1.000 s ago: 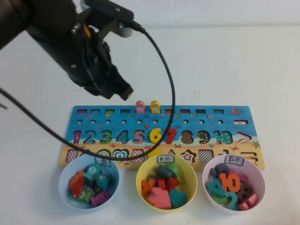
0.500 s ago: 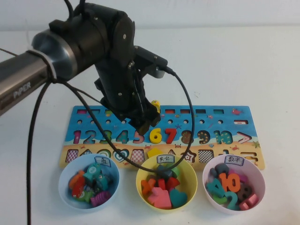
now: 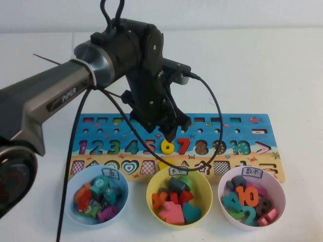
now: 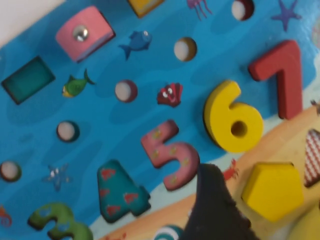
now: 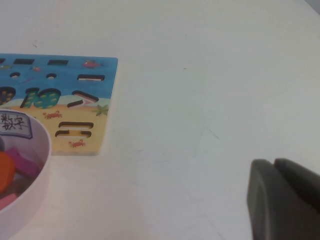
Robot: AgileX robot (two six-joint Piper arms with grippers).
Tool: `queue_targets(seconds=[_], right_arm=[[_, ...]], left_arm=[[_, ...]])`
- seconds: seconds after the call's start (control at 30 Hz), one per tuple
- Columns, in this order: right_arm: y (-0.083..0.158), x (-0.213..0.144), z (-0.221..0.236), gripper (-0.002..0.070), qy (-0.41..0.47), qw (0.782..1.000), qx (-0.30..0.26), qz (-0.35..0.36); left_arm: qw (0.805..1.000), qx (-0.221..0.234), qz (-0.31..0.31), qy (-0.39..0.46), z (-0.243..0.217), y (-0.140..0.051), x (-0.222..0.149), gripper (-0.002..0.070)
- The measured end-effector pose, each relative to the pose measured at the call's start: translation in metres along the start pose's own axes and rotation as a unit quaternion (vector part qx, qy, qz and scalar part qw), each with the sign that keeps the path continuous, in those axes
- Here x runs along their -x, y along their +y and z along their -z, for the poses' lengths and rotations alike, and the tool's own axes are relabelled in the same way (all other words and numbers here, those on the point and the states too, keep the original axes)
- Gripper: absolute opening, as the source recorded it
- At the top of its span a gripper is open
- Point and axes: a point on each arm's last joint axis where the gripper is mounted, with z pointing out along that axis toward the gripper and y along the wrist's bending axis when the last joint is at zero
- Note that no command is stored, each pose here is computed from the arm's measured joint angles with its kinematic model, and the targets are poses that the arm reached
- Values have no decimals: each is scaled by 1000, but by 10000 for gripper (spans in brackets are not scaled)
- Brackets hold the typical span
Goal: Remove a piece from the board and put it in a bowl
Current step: Pick up the "number 6"
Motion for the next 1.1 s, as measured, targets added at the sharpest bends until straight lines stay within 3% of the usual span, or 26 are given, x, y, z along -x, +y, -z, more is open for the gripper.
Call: queue_targets(seconds=[0.37,1.1], right_arm=[[0,0,0,-17,0,1000,0,0],[0,0,0,-17,0,1000,0,0]], left_arm=[[1000,-3,3,23,-36,1,6,351],[999,-2,37,1,-43,-5,11,353]])
